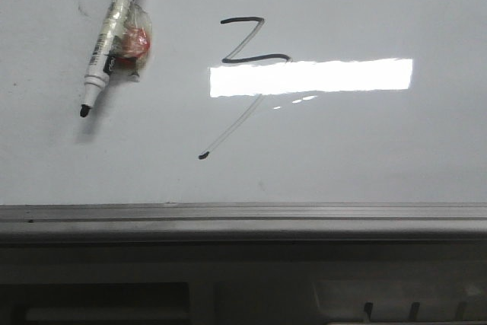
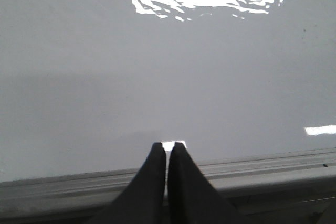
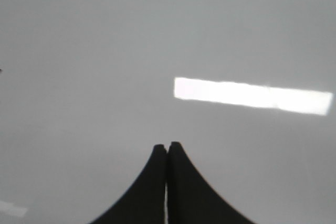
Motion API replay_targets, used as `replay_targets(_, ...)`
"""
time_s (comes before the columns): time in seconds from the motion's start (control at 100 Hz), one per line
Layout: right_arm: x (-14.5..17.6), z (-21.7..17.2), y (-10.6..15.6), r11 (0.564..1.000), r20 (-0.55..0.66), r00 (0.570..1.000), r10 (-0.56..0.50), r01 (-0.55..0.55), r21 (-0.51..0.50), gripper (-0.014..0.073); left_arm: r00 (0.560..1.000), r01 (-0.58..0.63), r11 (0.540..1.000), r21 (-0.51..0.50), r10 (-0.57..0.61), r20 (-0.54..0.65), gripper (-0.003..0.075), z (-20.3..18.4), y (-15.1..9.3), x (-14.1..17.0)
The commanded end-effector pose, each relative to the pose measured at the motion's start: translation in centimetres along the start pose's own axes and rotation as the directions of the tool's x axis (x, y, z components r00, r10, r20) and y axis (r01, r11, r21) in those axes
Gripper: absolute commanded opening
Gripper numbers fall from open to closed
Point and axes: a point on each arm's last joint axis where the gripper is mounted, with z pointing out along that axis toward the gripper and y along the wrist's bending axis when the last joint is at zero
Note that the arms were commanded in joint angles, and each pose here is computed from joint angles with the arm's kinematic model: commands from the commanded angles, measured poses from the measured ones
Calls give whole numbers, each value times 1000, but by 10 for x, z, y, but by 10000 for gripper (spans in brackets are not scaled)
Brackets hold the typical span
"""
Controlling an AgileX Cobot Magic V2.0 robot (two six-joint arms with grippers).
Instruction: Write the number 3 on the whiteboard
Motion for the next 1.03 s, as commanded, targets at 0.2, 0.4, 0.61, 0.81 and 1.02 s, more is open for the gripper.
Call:
replay_targets(0.2, 31, -13, -6, 993, -229, 973, 32, -5, 116, -69, 998, 26, 1000, -6, -26, 53, -21, -1, 1, -1)
replay_targets(0.4, 42, -16, -8, 991, -345, 938, 47, -1, 132, -69, 998, 28, 1000, -5, -27, 51, -21, -1, 1, -1)
replay_targets(0.61, 41, -16, -8, 991, -338, 940, 46, -1, 131, -69, 998, 28, 1000, -5, -27, 51, -21, -1, 1, -1)
replay_targets(0.81, 41, -16, -8, 991, -338, 940, 46, -1, 131, -69, 998, 28, 1000, -5, -27, 51, -21, -1, 1, -1)
replay_targets(1.02, 41, -16, -8, 991, -338, 940, 46, -1, 131, -69, 998, 28, 1000, -5, -27, 51, -21, -1, 1, -1)
